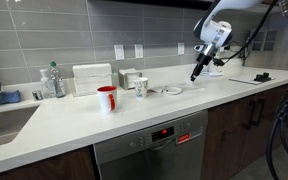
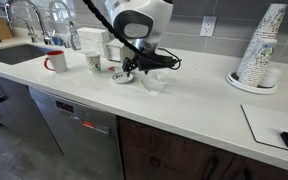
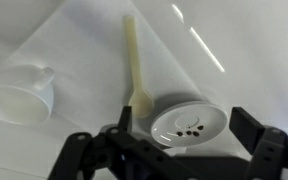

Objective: Use the plastic spoon to get some of the contents from the white and put the contents into the small mug

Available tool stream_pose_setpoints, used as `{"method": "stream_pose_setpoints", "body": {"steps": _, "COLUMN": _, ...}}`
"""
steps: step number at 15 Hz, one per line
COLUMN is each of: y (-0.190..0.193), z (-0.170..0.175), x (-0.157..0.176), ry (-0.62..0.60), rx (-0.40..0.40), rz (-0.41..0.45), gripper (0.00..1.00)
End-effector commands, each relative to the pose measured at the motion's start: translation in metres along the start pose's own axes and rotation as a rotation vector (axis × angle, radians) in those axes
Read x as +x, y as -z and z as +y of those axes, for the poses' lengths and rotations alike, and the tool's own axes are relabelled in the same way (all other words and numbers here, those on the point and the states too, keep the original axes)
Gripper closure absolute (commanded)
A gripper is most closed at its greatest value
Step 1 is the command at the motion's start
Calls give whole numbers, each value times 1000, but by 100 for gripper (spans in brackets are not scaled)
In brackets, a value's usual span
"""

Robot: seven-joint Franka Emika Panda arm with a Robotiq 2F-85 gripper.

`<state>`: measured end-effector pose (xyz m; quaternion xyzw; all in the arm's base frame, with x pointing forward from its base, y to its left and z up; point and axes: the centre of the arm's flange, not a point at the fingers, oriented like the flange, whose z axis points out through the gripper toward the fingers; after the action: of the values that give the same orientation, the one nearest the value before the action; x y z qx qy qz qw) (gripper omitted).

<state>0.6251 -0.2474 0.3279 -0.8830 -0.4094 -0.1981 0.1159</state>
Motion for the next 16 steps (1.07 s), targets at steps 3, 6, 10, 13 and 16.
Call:
{"method": "stream_pose_setpoints", "body": {"steps": 3, "y": -21, "z": 2, "x": -15, "ry": 123, "rx": -51, "rz": 38, "gripper": 0}}
{"method": "stream_pose_setpoints", "body": {"steps": 6, "y": -33, "z": 5, "x": -22, "ry": 149, "rx": -53, "rz": 79, "gripper": 0}}
{"method": "stream_pose_setpoints", "body": {"steps": 10, "y": -45, "z": 10, "x": -30, "ry": 172, "rx": -58, "rz": 130, "gripper": 0}}
{"method": "stream_pose_setpoints", "body": {"steps": 13, "y": -52, "z": 15, "x": -34, "ry": 163, "rx": -50, "rz": 155, "gripper": 0}}
{"method": "stream_pose_setpoints", "body": {"steps": 16, "y": -57, "z": 21, "x": -34, "ry": 152, "rx": -44, "rz": 172, "gripper": 0}}
